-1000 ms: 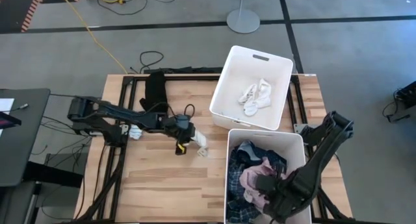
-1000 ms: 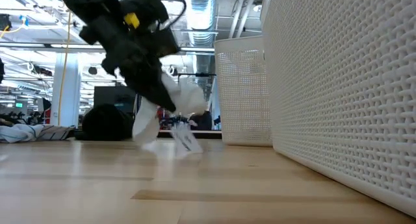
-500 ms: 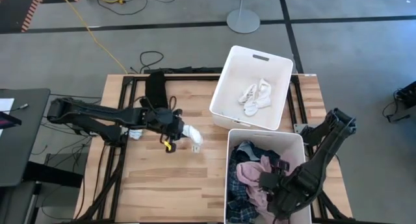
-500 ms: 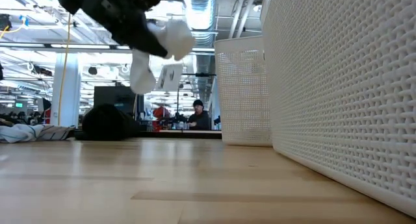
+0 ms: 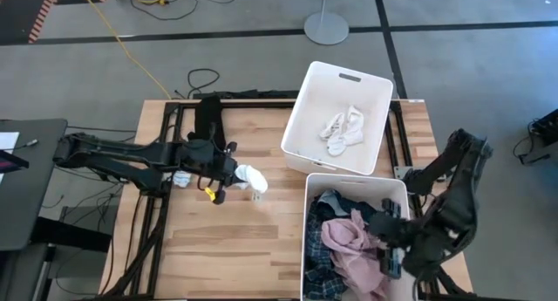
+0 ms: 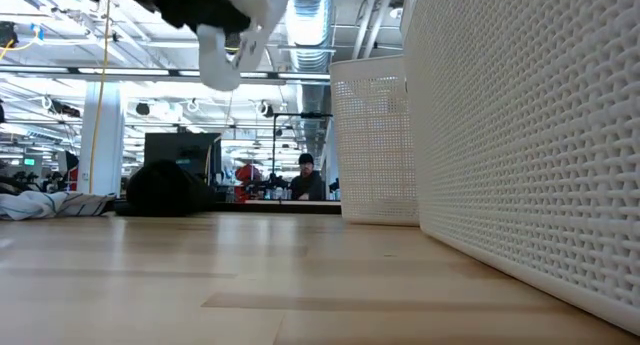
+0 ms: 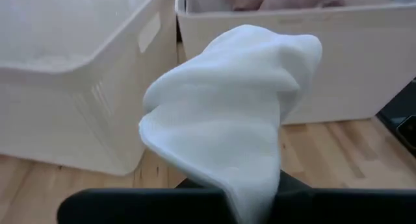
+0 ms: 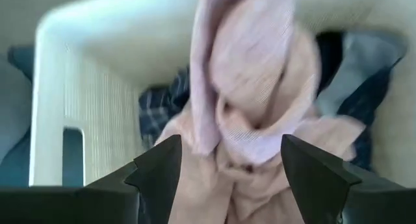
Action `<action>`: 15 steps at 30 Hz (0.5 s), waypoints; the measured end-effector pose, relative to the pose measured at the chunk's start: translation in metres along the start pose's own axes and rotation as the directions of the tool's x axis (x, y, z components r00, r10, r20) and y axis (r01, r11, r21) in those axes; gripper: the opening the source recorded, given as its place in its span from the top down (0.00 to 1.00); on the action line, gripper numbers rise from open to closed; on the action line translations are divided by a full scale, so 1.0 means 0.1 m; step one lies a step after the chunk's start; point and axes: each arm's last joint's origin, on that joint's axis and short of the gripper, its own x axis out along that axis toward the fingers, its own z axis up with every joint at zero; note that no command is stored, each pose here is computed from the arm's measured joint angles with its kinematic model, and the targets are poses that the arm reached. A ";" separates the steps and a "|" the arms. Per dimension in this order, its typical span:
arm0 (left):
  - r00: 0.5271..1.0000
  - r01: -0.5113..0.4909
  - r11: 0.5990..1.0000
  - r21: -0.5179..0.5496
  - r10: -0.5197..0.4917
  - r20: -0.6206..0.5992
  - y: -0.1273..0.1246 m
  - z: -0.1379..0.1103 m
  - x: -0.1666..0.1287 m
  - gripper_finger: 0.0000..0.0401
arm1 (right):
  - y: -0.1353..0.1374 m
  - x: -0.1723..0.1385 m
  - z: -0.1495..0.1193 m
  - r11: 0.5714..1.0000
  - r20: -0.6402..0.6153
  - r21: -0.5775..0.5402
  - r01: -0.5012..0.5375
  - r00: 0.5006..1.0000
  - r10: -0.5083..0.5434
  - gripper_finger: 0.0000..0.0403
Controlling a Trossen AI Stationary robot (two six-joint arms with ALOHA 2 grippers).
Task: Sort clothes
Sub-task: Put the white sock into the top white laundry bin
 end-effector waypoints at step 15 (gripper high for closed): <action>0.984 -0.020 0.998 0.061 0.008 0.180 -0.02 0.20 -0.33 1.00 | -0.10 0.02 0.40 0.963 0.341 -0.220 0.155 0.937 -0.073 0.31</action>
